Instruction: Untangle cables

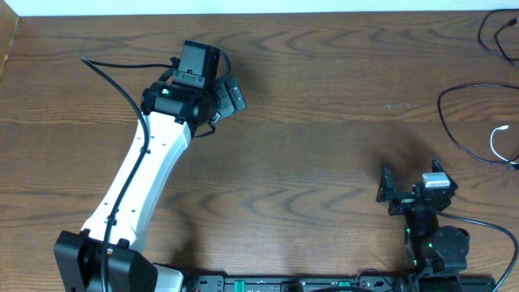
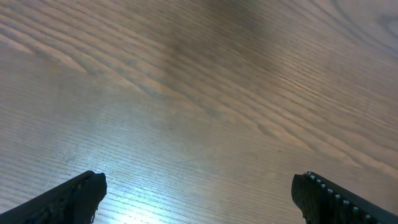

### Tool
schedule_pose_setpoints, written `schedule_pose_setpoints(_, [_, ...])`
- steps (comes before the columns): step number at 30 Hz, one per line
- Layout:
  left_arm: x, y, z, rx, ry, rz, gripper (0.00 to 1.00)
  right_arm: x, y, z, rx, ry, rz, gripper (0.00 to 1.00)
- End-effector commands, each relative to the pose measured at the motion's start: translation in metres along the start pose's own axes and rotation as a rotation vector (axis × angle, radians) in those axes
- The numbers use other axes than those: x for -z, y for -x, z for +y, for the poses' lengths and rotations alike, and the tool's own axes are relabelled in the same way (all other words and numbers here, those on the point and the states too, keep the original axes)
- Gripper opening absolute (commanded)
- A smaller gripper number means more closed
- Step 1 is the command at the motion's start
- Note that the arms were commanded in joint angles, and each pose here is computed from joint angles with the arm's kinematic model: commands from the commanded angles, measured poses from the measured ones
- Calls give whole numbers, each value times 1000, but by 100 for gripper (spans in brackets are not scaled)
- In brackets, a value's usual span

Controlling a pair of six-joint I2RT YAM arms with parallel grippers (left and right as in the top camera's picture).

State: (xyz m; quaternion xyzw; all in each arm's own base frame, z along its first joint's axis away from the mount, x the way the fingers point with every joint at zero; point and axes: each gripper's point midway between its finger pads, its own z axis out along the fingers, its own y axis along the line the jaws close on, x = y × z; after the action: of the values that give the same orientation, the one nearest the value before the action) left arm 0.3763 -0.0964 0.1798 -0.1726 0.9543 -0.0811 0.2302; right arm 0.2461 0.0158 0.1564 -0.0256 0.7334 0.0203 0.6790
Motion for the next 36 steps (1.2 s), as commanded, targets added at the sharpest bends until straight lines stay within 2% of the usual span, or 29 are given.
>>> schedule_pose_setpoints(1, [8,7,1,4,-2,-28,100,0,-2,0,-1,3,8,99])
schedule_pose_setpoints(19, [8,-2,7,-18,24,8,100,0,-2,0,-1,3,8,99])
schedule_pose_setpoints(24, [18,6,15,-11,47,-37,100,0,-2,0,-1,3,8,99])
schedule_pose_setpoints(27, [40,13,28,-2,71,-124,100,0,-2,0,-1,3,8,99])
schedule_pose_setpoints(32, [72,30,55,67,51,-373,100,0,-2,0,-1,4,8,99])
schedule_pose_setpoints(36, [89,22,93,159,3,-544,100,0,-2,0,-1,3,8,99])
